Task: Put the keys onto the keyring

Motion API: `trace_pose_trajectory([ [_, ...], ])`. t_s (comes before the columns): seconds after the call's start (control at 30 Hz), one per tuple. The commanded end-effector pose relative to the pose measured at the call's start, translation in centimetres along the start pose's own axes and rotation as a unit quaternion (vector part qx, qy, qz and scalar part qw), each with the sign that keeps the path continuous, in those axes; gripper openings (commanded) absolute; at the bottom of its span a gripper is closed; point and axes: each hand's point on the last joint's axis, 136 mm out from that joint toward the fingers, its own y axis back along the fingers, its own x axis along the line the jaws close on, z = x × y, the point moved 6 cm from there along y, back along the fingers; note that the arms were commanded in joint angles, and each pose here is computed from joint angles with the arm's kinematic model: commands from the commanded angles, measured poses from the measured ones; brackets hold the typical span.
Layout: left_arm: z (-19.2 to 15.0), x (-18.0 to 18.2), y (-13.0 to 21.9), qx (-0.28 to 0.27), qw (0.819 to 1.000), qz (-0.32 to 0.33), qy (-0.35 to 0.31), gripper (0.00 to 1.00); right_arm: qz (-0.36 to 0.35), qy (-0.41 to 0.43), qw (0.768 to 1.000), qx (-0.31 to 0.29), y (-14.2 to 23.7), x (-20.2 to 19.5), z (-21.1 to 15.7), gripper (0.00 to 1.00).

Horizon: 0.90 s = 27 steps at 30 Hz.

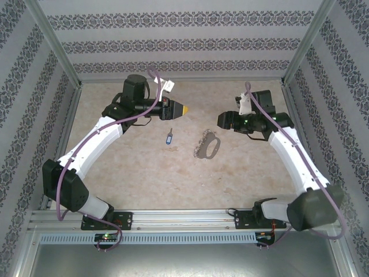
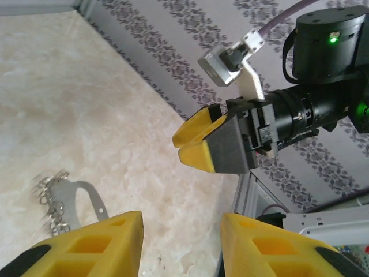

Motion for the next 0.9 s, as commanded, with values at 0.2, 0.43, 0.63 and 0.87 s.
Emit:
trace_pose_trajectory([
  [0.2, 0.5, 1.9, -1.2, 0.003, 0.998, 0.028, 0.057, 1.00, -0.074, -0.003, 0.993, 0.091, -3.9, -2.2, 0.4, 0.73],
  [0.43, -2.5, 5.3, -2.4, 0.055, 0.990, 0.092, 0.096, 1.00, -0.081, 0.035, 0.988, 0.127, -5.6, -1.3, -0.6, 0.75],
  [0.63, -6.0, 6.9, -3.5, 0.154, 0.975, 0.131, 0.097, 1.00, -0.044, 0.077, 0.983, 0.162, -7.9, 0.2, -1.8, 0.67],
  [0.87, -8.2, 8.2, -4.2, 0.160, 0.967, 0.129, 0.149, 0.93, -0.047, 0.097, 0.967, 0.232, -11.7, -0.2, -3.7, 0.52],
])
